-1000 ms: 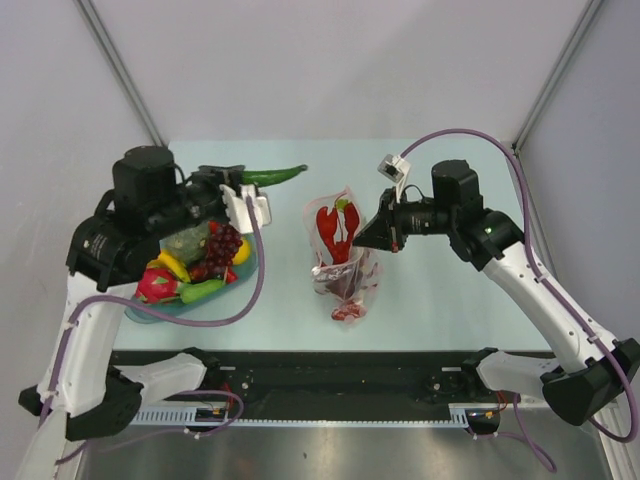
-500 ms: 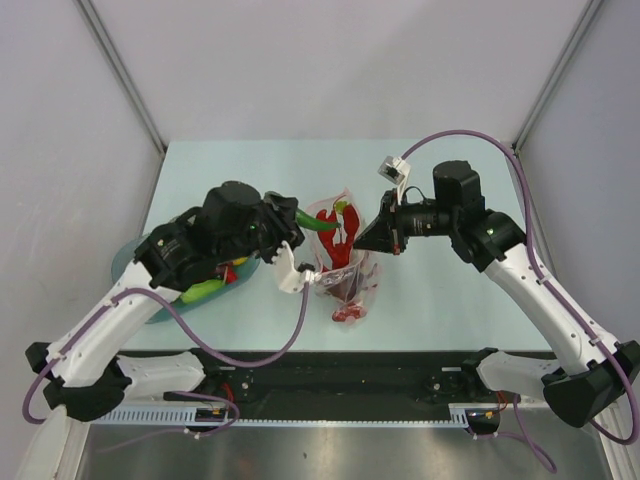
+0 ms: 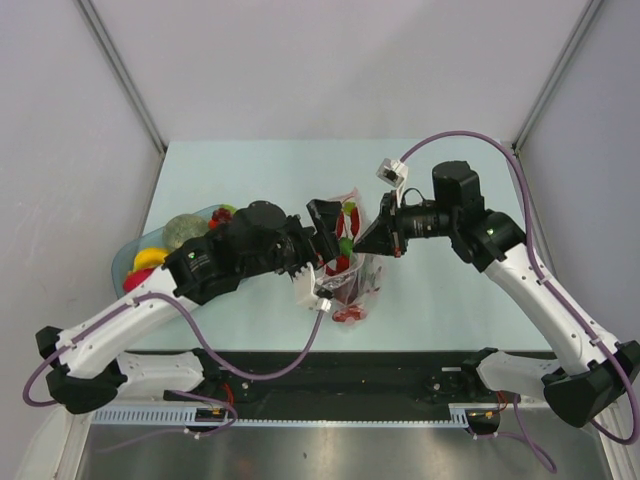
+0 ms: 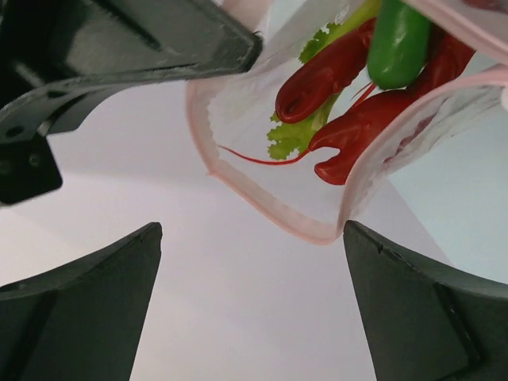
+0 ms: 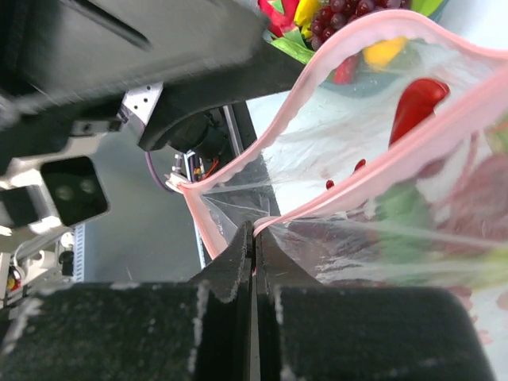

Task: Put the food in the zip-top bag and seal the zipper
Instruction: Place the fake vegetable in the zipper food storage bag, then zip the zipper food storage bag at the center of the board.

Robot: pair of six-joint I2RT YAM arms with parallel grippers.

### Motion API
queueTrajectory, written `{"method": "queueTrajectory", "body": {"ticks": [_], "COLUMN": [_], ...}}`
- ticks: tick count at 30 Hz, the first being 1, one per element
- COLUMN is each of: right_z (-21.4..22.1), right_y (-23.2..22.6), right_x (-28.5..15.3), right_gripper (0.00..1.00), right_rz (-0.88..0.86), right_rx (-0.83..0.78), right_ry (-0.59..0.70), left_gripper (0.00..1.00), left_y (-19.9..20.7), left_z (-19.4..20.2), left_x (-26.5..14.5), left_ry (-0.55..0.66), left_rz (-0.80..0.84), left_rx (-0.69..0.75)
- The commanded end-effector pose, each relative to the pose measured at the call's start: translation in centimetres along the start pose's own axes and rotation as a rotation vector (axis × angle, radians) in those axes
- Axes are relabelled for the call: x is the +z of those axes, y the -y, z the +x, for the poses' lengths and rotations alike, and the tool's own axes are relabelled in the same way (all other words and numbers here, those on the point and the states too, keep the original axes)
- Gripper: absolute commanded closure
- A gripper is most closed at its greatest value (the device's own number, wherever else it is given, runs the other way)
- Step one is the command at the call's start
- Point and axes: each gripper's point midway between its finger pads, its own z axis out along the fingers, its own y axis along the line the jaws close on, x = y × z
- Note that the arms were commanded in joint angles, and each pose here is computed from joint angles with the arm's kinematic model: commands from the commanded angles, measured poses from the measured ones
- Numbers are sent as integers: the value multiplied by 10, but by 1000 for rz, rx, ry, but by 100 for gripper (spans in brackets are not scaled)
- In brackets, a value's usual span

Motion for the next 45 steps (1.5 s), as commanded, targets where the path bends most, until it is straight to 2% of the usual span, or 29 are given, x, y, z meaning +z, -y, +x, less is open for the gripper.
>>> {"method": "queueTrajectory", "body": {"ticks": [1, 4, 8, 11, 16, 25, 27, 28, 30, 31, 32, 33, 35, 36, 38, 39, 40, 43, 45], "right_z": [-17, -20, -28, -29, -27, -20, -19, -17, -17, -18, -20, -22, -31, -34, -46, -50, -52, -62, -65], "right_y": [-20, -22, -24, -29, -36, -50, -50, -53, -51, -50, -49, -49, -47, -46, -46, -45, -42, -28, -18], "right_x": [-15, -19, -18, -15, -6, 5, 8, 10, 14, 19, 21, 24, 32, 34, 38, 37, 34, 10, -19], "right_gripper": [100, 100, 100, 100, 100, 100, 100, 100, 100, 100, 100, 100, 100, 99, 76, 63, 39, 13, 11], "right_rz": [-44, -50, -77, -111, -160, -222, -217, -224, -219, -224, -217, -220, -213, -206, -182, -162, -132, -4, 77], "right_rx": [-119, -149, -194, -207, -248, -323, -364, -375, -401, -408, -417, -424, -453, -457, -483, -487, -488, -491, -481], "right_ry": [29, 14, 7, 4, -24, -76, -84, -94, -98, -101, -96, -93, -72, -66, -38, -31, -31, -2, 40], "left_gripper": [1, 3, 10, 13, 17, 30, 44, 59, 77, 93, 99, 100, 100, 100, 100, 100, 100, 100, 100], "left_y": [-27, -8, 34, 27, 25, 76, 73, 68, 60, 56, 46, 40, 27, 25, 10, 10, 3, 0, -1], "left_z": [-1, -15, -34, -40, -73, -106, -108, -110, -118, -125, -128, -135, -140, -145, -145, -142, -138, -126, -119], "left_x": [-38, -64, -74, -74, -61, -22, -18, -21, -24, -28, -28, -32, -29, -26, -21, -17, -9, -1, 2], "left_ry": [29, 97, 151, 192, 381, 475, 482, 492, 527, 541, 551, 565, 567, 564, 564, 527, 502, 429, 395], "left_rz": [-146, -128, -9, -12, 56, 256, 253, 247, 237, 236, 199, 177, 133, 149, 129, 146, 125, 85, 46], "left_rx": [-141, -194, -127, -170, -213, -258, -293, -322, -357, -402, -422, -434, -556, -670, -793, -922, -985, -1156, -1256]}}
